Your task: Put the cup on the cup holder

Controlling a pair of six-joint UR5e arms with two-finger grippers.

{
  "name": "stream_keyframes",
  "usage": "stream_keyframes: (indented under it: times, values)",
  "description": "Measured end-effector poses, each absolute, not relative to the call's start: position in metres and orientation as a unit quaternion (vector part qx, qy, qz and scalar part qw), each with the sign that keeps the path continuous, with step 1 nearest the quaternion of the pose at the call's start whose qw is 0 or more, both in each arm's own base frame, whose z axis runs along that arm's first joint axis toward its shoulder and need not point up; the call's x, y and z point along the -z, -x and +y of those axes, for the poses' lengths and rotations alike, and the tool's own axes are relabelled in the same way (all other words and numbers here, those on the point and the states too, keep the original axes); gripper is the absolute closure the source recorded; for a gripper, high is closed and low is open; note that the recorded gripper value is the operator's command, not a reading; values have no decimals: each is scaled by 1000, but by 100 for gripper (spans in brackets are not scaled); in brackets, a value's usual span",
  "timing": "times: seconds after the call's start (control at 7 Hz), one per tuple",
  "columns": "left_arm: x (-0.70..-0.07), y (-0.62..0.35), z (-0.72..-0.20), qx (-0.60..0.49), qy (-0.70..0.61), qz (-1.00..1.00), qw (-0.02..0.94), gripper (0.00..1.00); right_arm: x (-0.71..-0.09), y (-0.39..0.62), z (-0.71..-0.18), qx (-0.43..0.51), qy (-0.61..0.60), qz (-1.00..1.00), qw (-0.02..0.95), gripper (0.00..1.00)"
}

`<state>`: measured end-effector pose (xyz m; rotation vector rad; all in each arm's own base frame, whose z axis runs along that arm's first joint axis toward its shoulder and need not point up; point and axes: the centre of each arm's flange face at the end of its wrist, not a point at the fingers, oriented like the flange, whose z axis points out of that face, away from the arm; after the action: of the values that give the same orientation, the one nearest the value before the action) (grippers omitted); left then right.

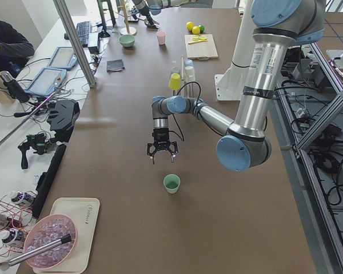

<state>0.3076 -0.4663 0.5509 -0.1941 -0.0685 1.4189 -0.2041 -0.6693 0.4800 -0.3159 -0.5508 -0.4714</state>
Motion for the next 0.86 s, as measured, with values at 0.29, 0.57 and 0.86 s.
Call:
stream_keyframes:
  times: [0.29,0.57,0.86]
  values:
    - [-578,-306,-462,-658,97,-33,746,2,-471,242,-668,275,169,-241,916,0]
    - [-613,-304,-451,-663,100,-34,741,2,-465,277,-659,337,176,-195,904,0]
    - [-625,-308,-438,-670,106,-37,734,2,-476,302,-663,390,195,-171,884,0]
